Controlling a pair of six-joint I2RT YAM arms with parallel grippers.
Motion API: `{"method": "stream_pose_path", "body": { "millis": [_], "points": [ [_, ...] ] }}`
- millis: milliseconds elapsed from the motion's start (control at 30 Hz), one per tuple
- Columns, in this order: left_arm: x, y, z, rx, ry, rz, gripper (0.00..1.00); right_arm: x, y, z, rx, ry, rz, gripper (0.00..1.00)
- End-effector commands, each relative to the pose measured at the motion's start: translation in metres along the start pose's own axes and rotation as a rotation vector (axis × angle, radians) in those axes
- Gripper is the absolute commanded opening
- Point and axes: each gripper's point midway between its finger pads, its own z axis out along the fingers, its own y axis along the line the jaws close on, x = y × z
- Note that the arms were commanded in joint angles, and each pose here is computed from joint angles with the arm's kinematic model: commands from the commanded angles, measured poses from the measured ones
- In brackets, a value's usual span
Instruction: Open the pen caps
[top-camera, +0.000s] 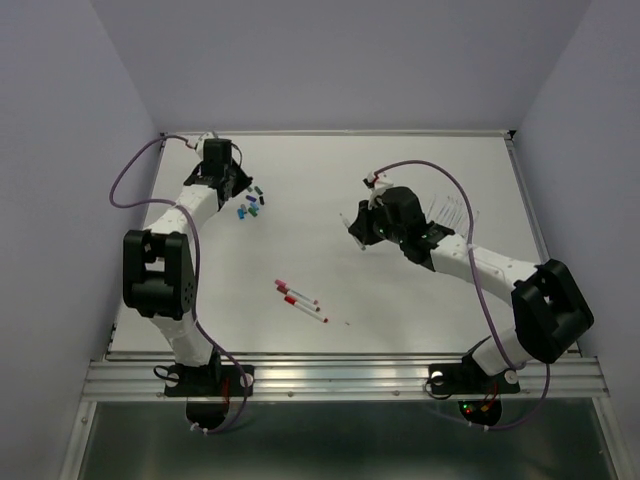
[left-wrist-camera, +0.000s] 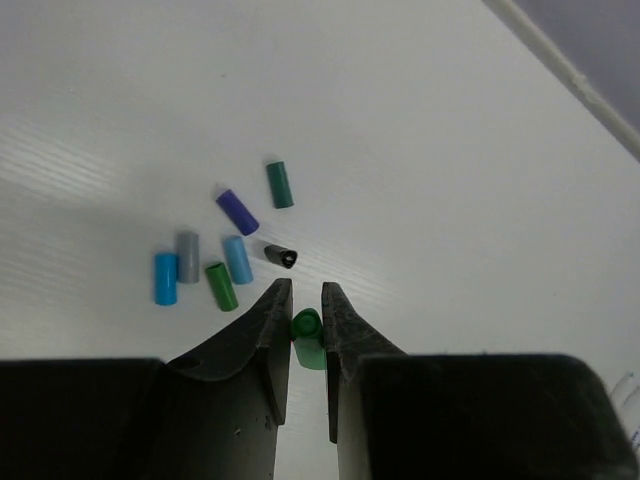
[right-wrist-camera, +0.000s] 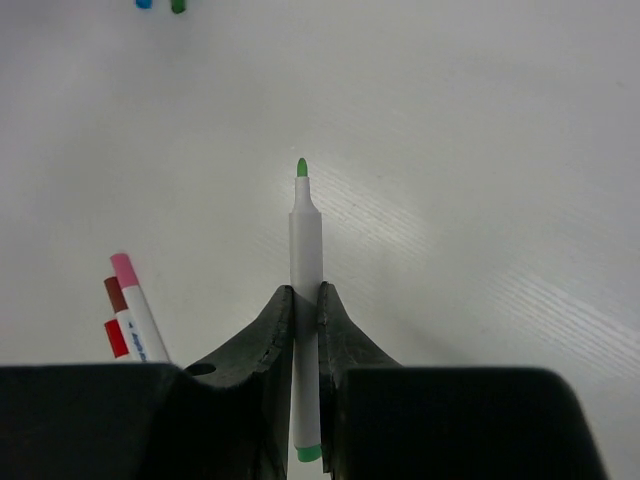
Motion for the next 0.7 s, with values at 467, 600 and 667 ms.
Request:
{"method": "stream_pose_path", "body": {
  "millis": [467, 600, 667],
  "points": [
    [0.057, 0.051, 0.038, -0.182, 0.173, 0.058, 0.00, -0.031, -0.066, -0.008, 0.228, -0.080, 0.068, 0.01],
    [0.059, 0.057, 0.039, -0.206, 0.177, 0.052, 0.09, -0.031, -0.066, -0.007, 0.227, -0.078, 0.068, 0.01],
    [0.059, 0.060, 0.038, -0.220, 0.175, 0.054, 0.14, -0.031, -0.067, -0.007, 0.228, -0.078, 0.068, 0.01]
  ]
}}
